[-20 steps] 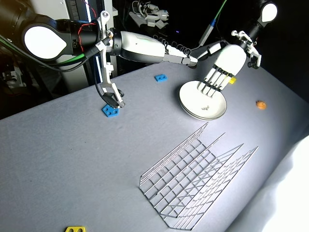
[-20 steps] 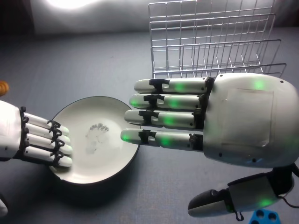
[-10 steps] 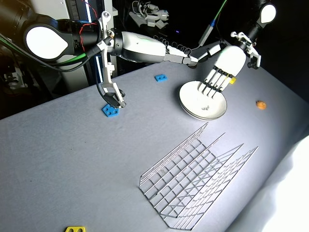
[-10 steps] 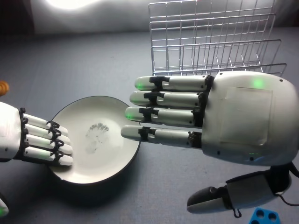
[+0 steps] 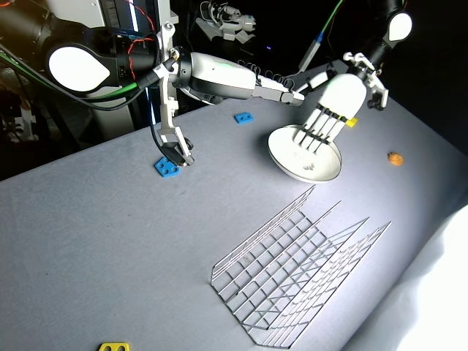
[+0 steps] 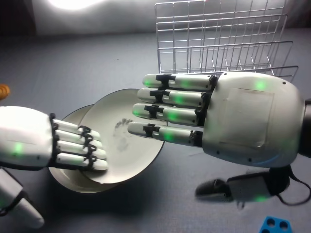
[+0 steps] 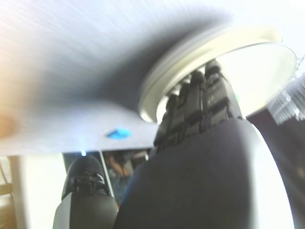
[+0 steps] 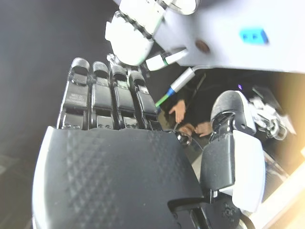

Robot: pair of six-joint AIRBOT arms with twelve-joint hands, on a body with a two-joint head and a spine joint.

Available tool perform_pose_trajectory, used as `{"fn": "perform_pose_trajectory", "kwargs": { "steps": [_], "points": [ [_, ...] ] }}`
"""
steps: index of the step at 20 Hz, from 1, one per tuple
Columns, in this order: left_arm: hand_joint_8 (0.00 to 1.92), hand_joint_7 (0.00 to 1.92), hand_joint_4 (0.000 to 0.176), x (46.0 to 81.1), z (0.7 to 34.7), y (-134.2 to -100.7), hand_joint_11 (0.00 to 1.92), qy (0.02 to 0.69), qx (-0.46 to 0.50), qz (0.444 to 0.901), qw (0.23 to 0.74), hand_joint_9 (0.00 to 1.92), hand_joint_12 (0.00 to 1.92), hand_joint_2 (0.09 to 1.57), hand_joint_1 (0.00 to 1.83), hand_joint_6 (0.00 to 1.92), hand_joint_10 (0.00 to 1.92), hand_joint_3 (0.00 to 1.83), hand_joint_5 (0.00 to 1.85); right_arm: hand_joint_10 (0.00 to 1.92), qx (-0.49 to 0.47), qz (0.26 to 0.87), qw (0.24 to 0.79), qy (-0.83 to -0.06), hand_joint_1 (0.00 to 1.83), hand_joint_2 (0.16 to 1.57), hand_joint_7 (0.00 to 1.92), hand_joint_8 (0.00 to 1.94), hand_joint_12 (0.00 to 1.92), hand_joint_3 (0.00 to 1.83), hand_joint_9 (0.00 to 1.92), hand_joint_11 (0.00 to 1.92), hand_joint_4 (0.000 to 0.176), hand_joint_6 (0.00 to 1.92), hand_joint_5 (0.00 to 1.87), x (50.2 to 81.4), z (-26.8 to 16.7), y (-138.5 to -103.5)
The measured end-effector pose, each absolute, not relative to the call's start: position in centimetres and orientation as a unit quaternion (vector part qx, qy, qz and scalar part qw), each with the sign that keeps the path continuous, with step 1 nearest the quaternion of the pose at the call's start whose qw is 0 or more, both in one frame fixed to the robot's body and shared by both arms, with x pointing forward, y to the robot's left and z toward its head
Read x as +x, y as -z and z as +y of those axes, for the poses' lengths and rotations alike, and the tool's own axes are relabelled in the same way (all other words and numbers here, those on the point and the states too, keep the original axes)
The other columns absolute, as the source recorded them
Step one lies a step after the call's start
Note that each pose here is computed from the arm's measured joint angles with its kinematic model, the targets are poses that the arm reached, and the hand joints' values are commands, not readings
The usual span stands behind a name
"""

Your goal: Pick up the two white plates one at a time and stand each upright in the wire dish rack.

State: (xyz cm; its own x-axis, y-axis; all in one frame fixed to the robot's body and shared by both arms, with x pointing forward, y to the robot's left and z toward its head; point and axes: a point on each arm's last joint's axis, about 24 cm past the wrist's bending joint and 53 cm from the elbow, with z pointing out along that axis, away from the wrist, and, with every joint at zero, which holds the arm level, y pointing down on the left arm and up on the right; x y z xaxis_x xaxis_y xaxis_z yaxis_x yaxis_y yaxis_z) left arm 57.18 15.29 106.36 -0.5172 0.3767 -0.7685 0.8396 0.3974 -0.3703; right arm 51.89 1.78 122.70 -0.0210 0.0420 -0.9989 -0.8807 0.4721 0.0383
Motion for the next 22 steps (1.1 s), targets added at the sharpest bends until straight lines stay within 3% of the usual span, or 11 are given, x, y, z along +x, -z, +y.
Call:
{"fn": "perform_pose_trajectory", "kwargs": {
  "steps": [1, 3, 4, 9, 14, 16, 18, 22],
  "points": [
    [0.0, 0.0, 0.0, 57.2, 14.9, -106.4, 0.0, 0.388, 0.39, 0.779, 0.301, 0.0, 0.0, 1.07, 0.0, 0.0, 0.0, 0.0, 0.0, 0.0, -0.35, 0.603, 0.612, -0.374, 0.9, 1.02, 0.0, 0.0, 0.0, 0.0, 0.0, 0.01, 0.0, 0.0, 0.0, 51.9, 1.9, -122.5],
    [0.0, 0.0, 0.0, 57.1, 14.3, -106.5, 0.0, 0.392, 0.389, 0.777, 0.302, 0.0, 0.0, 1.06, 0.0, 0.0, 0.0, 0.0, 0.0, 0.0, -0.351, 0.601, 0.615, -0.369, 1.04, 0.98, 0.0, 0.0, 0.03, 0.0, 0.0, 0.04, 0.0, 0.0, 0.0, 52.3, 2.0, -122.2],
    [0.0, 0.0, 0.0, 57.1, 14.0, -106.6, 0.0, 0.394, 0.388, 0.776, 0.304, 0.0, 0.0, 1.06, 0.0, 0.0, 0.0, 0.0, 0.0, 0.0, -0.35, 0.599, 0.618, -0.369, 1.06, 0.98, 0.0, 0.0, 0.23, 0.0, 0.0, 0.01, 0.0, 0.0, 0.0, 52.5, 2.1, -122.2],
    [0.0, 0.0, 0.0, 57.0, 13.8, -106.7, 0.0, 0.396, 0.386, 0.776, 0.305, 0.0, 0.0, 1.07, 0.0, 0.0, 0.0, 0.0, 0.0, 0.02, -0.359, 0.588, 0.625, -0.368, 1.14, 0.98, 0.05, 0.01, 0.66, 0.0, 0.07, 0.0, 0.0, 0.01, 0.09, 53.0, 3.5, -121.3],
    [0.0, 0.0, 0.0, 57.1, 13.3, -106.8, 0.0, 0.404, 0.378, 0.775, 0.306, 0.0, 0.0, 1.06, 0.0, 0.0, 0.0, 0.0, 0.0, 0.01, -0.376, 0.584, 0.625, -0.356, 1.13, 0.99, 0.03, 0.0, 0.79, 0.01, 0.09, 0.0, 0.0, 0.0, 0.05, 54.3, 5.1, -119.2],
    [0.0, 0.0, 0.0, 57.1, 13.0, -106.9, 0.0, 0.407, 0.376, 0.774, 0.306, 0.0, 0.0, 1.06, 0.0, 0.0, 0.0, 0.0, 0.0, 0.0, -0.375, 0.585, 0.626, -0.355, 1.12, 0.99, 0.05, 0.01, 0.76, 0.0, 0.09, 0.0, 0.0, 0.0, 0.06, 55.0, 5.5, -118.8],
    [0.0, 0.0, 0.0, 57.1, 13.0, -106.9, 0.0, 0.407, 0.376, 0.774, 0.306, 0.0, 0.0, 1.07, 0.0, 0.0, 0.0, 0.0, 0.0, 0.0, -0.367, 0.59, 0.626, -0.353, 1.11, 1.0, 0.02, 0.0, 0.59, 0.0, 0.05, 0.0, 0.0, 0.0, 0.04, 55.8, 6.1, -118.3],
    [0.0, 0.0, 0.0, 57.0, 13.1, -106.7, 0.0, 0.408, 0.373, 0.776, 0.304, 0.0, 0.0, 1.06, 0.0, 0.0, 0.0, 0.0, 0.0, 0.01, -0.352, 0.598, 0.627, -0.352, 1.14, 0.99, 0.06, 0.01, 0.71, 0.0, 0.09, 0.0, 0.0, 0.01, 0.07, 57.3, 6.8, -117.6]
  ]
}}
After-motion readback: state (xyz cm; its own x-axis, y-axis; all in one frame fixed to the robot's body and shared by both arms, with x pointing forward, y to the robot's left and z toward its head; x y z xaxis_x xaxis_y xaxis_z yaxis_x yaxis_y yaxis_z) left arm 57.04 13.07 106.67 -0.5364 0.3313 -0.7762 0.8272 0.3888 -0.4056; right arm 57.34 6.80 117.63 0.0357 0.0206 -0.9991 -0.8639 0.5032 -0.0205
